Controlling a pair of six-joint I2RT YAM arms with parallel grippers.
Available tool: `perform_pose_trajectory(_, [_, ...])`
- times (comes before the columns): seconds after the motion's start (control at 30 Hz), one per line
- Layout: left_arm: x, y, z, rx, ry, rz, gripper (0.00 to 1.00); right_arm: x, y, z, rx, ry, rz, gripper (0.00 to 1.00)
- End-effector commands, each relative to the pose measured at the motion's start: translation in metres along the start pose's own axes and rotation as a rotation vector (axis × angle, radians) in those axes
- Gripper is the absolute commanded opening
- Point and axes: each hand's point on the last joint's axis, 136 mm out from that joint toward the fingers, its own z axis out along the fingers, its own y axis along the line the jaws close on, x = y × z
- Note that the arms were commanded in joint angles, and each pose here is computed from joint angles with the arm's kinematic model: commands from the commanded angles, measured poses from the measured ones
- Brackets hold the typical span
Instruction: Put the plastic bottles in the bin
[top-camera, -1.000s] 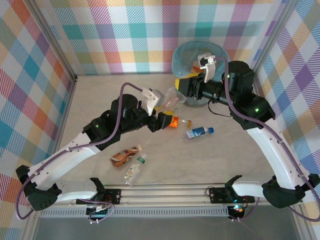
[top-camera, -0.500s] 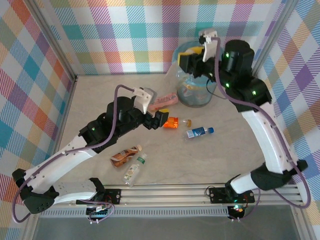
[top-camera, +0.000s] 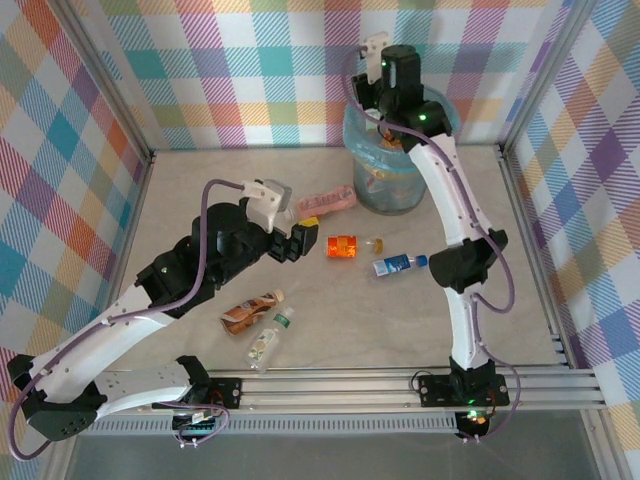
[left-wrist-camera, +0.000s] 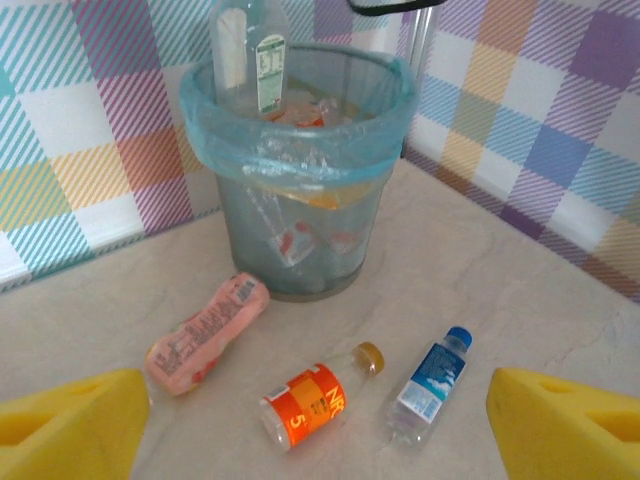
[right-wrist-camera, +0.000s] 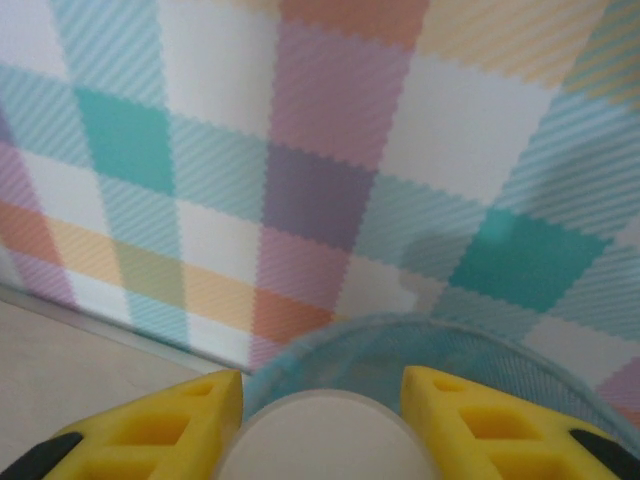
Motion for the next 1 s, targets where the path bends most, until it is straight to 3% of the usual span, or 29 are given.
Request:
perform_pose_trajectory(0.0, [0.011,0.010,-0.003,-0.038,0.024,0.006,0.88,-0.008,-0.032,-0.001,0.099,-0.029,-0.005,0.17])
perform_pose_trajectory(0.17, [0.020,0.009,0.003,-0.036,0.047,0.017,0.89,0.033,-0.028,0.024,0.021,0.062,0.066,0.18])
perform_pose_trajectory(0.53, [0.024,0.005,0.012,-0.021,0.076,0.026,0.89,0.097,-0.045,0.062,0.084,0.205,0.050,0.23])
perform_pose_trajectory(0.97, [0.033,0.004,0.019,-0.031,0.124,0.004,0.89,0.178,-0.033,0.100,0.033,0.369,0.067,0.28])
